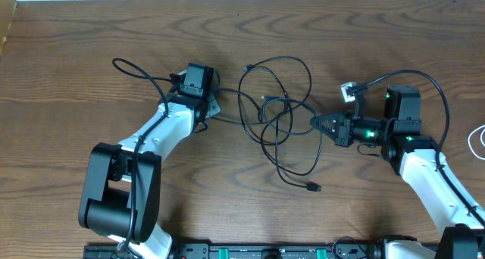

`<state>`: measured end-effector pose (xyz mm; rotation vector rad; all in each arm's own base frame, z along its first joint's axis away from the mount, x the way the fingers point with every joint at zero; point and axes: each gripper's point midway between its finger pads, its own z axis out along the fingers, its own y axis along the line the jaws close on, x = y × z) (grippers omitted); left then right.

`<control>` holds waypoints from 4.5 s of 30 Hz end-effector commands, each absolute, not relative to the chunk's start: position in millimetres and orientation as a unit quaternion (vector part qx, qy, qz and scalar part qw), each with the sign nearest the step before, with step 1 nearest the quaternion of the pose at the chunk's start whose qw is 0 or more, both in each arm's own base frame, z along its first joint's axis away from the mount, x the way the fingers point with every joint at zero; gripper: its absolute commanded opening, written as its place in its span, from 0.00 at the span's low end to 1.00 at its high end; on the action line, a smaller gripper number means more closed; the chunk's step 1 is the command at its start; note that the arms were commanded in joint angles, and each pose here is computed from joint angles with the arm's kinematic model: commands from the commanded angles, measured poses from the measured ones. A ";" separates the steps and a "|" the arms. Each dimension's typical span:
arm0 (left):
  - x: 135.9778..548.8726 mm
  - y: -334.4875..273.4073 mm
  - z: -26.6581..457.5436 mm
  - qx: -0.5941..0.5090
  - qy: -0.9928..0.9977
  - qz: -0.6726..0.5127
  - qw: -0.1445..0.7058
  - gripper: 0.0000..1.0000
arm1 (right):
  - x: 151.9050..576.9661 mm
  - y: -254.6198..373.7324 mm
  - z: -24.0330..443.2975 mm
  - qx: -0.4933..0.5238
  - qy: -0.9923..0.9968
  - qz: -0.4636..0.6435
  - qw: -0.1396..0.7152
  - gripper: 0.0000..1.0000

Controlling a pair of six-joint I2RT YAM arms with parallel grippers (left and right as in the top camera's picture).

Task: Untangle cables

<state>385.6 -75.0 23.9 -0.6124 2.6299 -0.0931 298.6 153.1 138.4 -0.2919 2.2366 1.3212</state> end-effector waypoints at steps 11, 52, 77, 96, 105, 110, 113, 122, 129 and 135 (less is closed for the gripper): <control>383.1 -42.2 35.5 -0.282 0.927 0.038 0.243 0.08 | 280.8 13.1 32.1 0.174 0.968 0.047 0.177 0.01; 371.2 -240.7 126.5 0.131 0.840 -0.480 0.215 0.71 | 305.2 108.3 94.6 -0.038 0.922 0.274 0.270 0.02; 372.1 -240.1 63.4 0.086 0.939 -0.200 0.268 0.08 | 298.8 133.2 102.3 -0.064 0.902 0.341 0.255 0.01; 410.8 -169.1 63.0 -0.141 0.933 -0.169 0.285 0.08 | 276.7 144.2 182.7 -0.181 0.752 0.557 0.303 0.01; 385.8 -237.5 86.5 0.030 0.912 -0.334 0.237 0.08 | 313.3 105.2 133.3 -0.032 0.858 0.420 0.294 0.24; 363.6 -264.5 105.0 0.142 0.873 -0.409 0.225 0.08 | 312.8 115.9 136.3 -0.053 0.854 0.423 0.298 0.27; 348.5 -275.5 115.2 0.182 0.848 -0.452 0.208 0.08 | 312.3 123.6 135.6 -0.065 0.855 0.419 0.298 0.31; 315.5 -291.7 141.7 0.271 0.777 -0.538 0.183 0.08 | 315.2 139.1 117.7 -0.083 0.885 0.346 0.302 0.41; 282.4 -297.1 186.6 0.335 0.671 -0.644 0.150 0.08 | 328.1 128.1 100.6 -0.075 0.913 0.226 0.330 0.65; 266.5 -292.3 203.1 0.355 0.626 -0.683 0.124 0.08 | 333.6 131.9 107.3 -0.086 0.905 0.230 0.348 0.70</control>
